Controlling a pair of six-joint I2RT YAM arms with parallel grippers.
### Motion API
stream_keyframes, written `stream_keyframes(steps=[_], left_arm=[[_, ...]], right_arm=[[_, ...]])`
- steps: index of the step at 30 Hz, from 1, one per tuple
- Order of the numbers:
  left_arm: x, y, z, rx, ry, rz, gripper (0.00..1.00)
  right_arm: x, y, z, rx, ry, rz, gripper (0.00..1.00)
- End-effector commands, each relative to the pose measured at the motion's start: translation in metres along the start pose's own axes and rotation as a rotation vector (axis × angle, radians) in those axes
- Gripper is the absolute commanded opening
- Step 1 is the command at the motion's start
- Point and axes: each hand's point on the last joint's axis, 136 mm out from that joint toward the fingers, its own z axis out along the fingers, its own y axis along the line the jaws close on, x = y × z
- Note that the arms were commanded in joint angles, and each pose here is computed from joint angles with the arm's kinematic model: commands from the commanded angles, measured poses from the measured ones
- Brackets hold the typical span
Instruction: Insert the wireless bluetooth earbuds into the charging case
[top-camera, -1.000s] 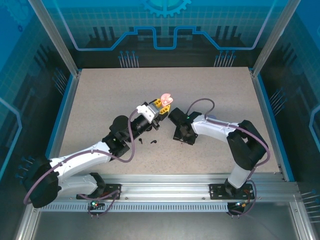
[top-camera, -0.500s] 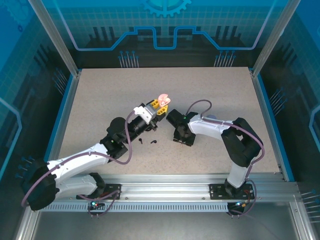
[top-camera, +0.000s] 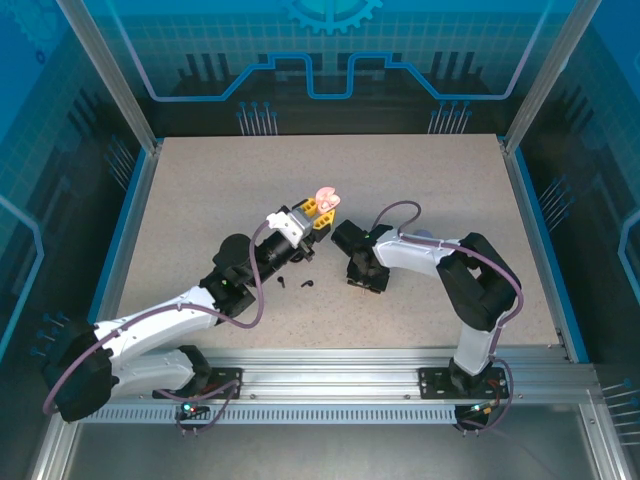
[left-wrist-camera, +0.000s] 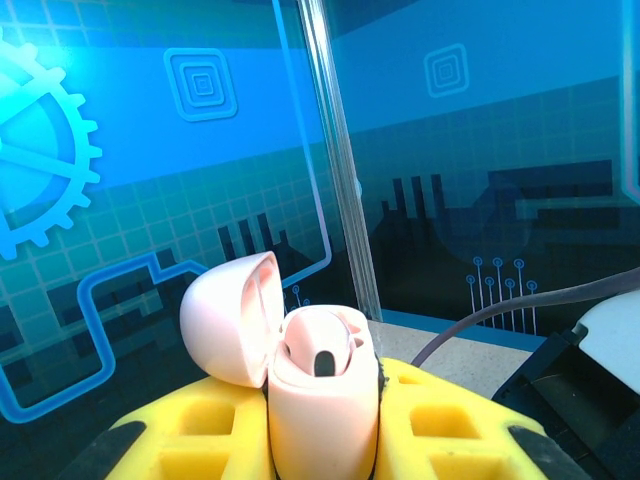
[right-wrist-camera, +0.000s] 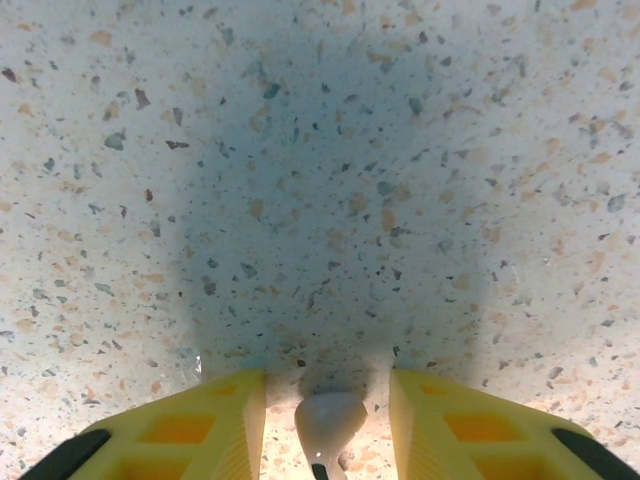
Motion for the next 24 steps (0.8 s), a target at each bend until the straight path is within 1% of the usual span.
stream_keyframes(steps=[1,14,24], left_arm=[[-0.017,0.008,-0.004,-0.027,-0.063,0.008,0.00],[-0.018,0.007,-0.002,-0.023,-0.064,0.001,0.00],[-0.019,0.007,0.000,-0.020,-0.065,0.001,0.00]], right_arm=[[0.001,-0.006,0.007,0.037,0.007,0.015,0.35],[0.009,-0.005,0.005,0.007,0.036,0.026,0.33],[0.014,-0.006,0.007,0.016,0.048,0.027,0.32]])
